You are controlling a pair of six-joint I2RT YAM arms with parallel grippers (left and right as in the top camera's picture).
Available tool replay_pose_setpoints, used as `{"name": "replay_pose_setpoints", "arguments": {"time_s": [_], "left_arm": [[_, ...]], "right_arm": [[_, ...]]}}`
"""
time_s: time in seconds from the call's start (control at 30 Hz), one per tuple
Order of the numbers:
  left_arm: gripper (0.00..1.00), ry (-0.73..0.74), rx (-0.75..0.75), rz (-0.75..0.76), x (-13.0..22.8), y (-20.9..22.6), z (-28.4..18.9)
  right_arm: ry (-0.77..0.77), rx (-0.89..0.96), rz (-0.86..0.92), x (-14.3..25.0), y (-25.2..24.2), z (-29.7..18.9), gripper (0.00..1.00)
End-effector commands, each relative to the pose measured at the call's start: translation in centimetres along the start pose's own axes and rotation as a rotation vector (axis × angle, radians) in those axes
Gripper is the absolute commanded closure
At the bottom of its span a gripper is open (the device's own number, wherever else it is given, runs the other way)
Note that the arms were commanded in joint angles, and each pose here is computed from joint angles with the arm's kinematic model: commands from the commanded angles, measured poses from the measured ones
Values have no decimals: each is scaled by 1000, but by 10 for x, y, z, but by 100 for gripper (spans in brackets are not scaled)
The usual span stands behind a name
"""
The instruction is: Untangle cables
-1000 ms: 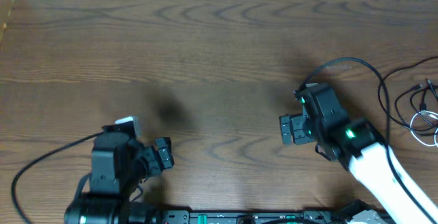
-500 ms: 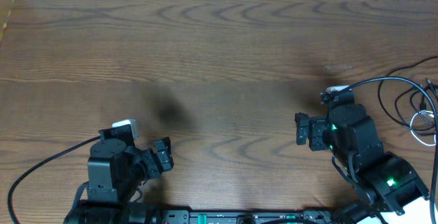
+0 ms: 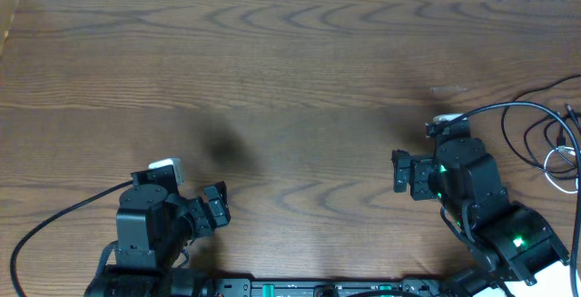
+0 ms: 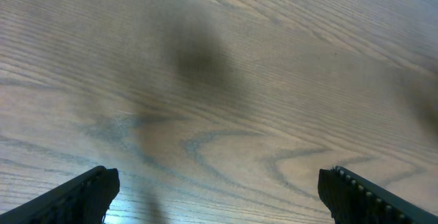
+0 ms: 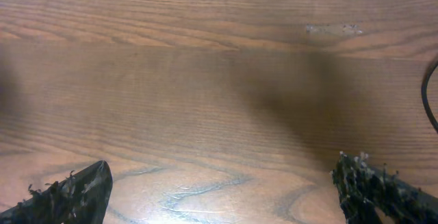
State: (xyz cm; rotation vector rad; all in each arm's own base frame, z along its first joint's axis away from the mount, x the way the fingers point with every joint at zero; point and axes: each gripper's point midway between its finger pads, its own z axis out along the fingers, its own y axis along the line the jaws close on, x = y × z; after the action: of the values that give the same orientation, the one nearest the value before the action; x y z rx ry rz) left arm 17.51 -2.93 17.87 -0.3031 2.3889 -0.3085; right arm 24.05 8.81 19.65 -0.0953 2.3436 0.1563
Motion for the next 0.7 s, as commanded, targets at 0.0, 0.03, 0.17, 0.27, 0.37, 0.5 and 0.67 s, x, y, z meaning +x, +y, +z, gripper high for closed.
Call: {"name": "replay_pose_setpoints", "arguments": {"time_s": [0.0, 0.03, 0.17, 0.27, 0.37, 0.5, 0.67], "left_arm": [[1, 5, -2, 14, 2, 1, 1], [1, 5, -2, 14, 2, 1, 1], [1, 5, -2, 14, 2, 1, 1], [1, 5, -2, 14, 2, 1, 1], [1, 5, -2, 14, 2, 1, 1], [1, 5, -2, 14, 2, 1, 1], [1, 5, -2, 14, 2, 1, 1]], "right_arm": [[12, 27, 5, 5, -5, 0, 1], [16, 23, 4, 7, -5, -1, 1], [-20, 35, 19, 0, -11, -3, 1], [-87, 43, 12, -14, -19, -4, 1], [-169, -4, -32, -29, -20, -3, 1], [-313, -51, -4, -45, -29, -3, 1], [-487, -42, 27, -56, -42, -9, 1]]}}
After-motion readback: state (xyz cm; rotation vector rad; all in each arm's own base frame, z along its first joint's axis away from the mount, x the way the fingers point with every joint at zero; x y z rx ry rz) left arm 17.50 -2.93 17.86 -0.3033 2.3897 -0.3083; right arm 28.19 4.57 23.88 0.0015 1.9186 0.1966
